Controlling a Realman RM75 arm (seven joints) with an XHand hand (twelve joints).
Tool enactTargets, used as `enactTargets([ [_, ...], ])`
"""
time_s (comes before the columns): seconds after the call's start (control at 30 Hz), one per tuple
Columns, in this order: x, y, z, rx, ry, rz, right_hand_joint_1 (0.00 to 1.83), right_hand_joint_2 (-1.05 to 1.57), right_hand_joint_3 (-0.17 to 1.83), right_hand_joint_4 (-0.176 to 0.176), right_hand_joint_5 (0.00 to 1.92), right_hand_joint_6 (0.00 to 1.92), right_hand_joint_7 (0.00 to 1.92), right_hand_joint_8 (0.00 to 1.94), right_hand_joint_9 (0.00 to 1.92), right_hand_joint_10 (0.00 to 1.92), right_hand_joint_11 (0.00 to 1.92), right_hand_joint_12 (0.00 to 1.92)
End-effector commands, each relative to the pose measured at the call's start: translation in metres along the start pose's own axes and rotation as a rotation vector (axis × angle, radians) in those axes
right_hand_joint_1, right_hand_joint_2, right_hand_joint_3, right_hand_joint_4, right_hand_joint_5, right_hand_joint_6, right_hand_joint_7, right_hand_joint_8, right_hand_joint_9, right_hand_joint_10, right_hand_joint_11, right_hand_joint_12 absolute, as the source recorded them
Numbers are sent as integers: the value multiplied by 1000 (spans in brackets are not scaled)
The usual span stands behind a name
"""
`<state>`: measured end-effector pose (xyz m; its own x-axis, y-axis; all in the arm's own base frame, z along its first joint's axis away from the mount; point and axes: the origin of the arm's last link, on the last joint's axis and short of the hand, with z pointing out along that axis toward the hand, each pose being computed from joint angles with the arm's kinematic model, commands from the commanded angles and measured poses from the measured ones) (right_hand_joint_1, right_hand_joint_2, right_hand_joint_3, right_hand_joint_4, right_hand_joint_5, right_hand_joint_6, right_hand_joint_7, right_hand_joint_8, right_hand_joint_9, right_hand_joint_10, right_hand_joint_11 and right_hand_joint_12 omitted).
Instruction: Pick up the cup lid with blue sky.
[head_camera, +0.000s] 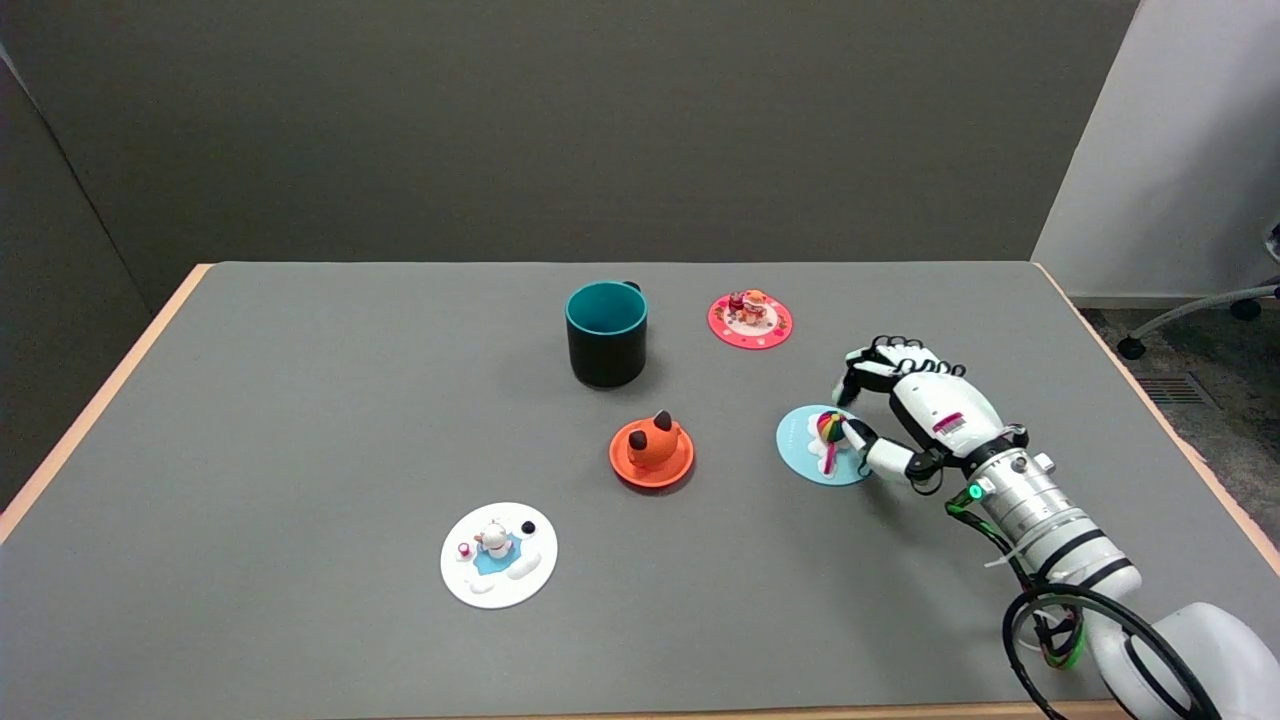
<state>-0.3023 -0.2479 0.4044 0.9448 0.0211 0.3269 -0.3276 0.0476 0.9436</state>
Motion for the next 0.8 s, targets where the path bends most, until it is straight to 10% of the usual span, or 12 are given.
enactTargets([
  [0.03,17,4,-4,19,8,-58,971,914,666,-124,452,182,343,438,199,772,-1,1261],
  [0.27,12,7,-6,31,-30,-68,928,597,892,-143,157,72,393,290,291,538,-1,1191],
  [0.8,5,13,7,87,-80,-75,938,661,850,-151,282,105,373,323,310,515,-1,1176],
])
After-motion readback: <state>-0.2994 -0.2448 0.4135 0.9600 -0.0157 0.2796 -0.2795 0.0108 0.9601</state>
